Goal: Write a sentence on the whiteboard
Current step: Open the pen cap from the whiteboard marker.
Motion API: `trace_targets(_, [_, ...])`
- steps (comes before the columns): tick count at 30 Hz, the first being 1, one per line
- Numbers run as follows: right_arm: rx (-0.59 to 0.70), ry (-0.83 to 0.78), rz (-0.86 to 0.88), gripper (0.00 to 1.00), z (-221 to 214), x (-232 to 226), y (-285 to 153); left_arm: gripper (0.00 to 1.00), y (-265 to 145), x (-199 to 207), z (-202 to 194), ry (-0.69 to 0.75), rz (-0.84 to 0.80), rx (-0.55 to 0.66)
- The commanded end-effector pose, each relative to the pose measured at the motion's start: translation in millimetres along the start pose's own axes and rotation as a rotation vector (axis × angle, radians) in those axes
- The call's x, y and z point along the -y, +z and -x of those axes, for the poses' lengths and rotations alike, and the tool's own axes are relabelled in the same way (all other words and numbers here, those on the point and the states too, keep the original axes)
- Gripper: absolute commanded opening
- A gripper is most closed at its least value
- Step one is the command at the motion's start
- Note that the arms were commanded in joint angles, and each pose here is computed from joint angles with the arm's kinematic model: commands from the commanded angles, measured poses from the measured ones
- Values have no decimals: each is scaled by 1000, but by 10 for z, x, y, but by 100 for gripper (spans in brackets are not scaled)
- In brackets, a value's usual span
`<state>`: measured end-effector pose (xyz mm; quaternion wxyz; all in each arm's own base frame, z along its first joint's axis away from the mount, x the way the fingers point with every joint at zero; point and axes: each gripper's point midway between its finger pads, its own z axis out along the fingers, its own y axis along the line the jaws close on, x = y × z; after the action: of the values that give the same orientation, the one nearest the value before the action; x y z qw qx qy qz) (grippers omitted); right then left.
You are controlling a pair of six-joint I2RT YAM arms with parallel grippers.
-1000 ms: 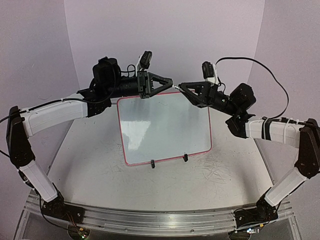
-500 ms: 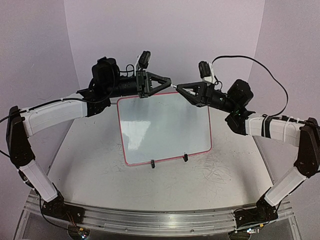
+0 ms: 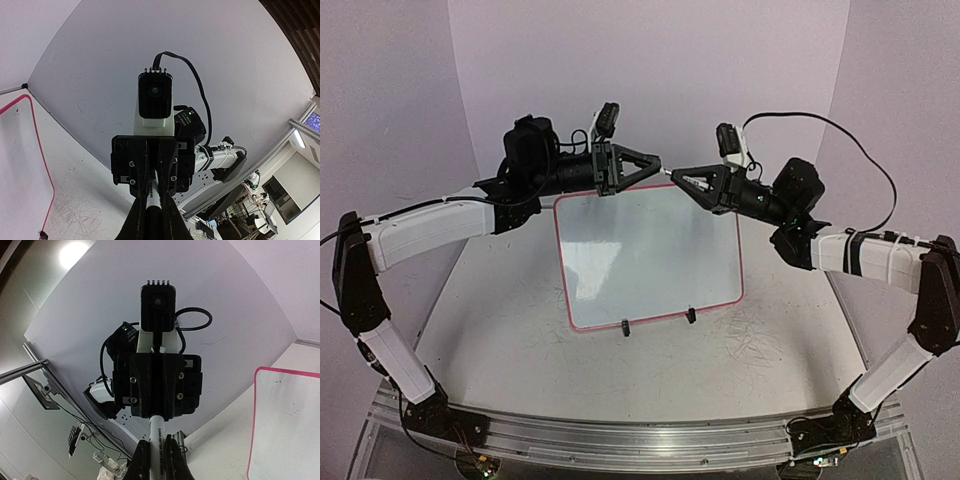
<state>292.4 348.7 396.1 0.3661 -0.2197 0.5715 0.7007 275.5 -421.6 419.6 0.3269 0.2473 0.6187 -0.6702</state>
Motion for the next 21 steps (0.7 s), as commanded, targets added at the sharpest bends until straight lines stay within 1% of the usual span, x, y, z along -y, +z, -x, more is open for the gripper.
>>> trace_targets(1, [109,-91,33,0,263,-354,-42,0,0,79,-54,14,-26,-7])
trace_targets(3, [116,-107,23,0,258,-360,-96,0,-84,80,24,26,-14,14])
trace_targets(5, [124,-109,-4,0,263,-296,-210,0,-277,27,173,36,17,53])
trace_targets(9, [131,-98,-61,0,206,-168,-500,0,-855,-80,520,70,102,151])
trace_targets(12, [133,-129,-99,0,151,-168,-665,0,-1324,-145,689,76,169,219])
trace_targets(13, [116,-131,-138,0,113,-110,-692,0,-1453,-157,712,76,189,236])
trace_targets(15, [86,-171,-233,0,83,-14,-737,0,-1652,-308,668,41,253,252])
trace_targets(17, [77,-247,-286,0,114,-41,-783,0,-1819,-536,598,3,364,273])
trace_targets(19, [71,-311,-344,0,148,-53,-834,0,-2030,-929,438,-53,595,266])
trace_targets(21, [71,-351,-385,0,188,-47,-865,0,-2320,-1255,173,-127,814,250])
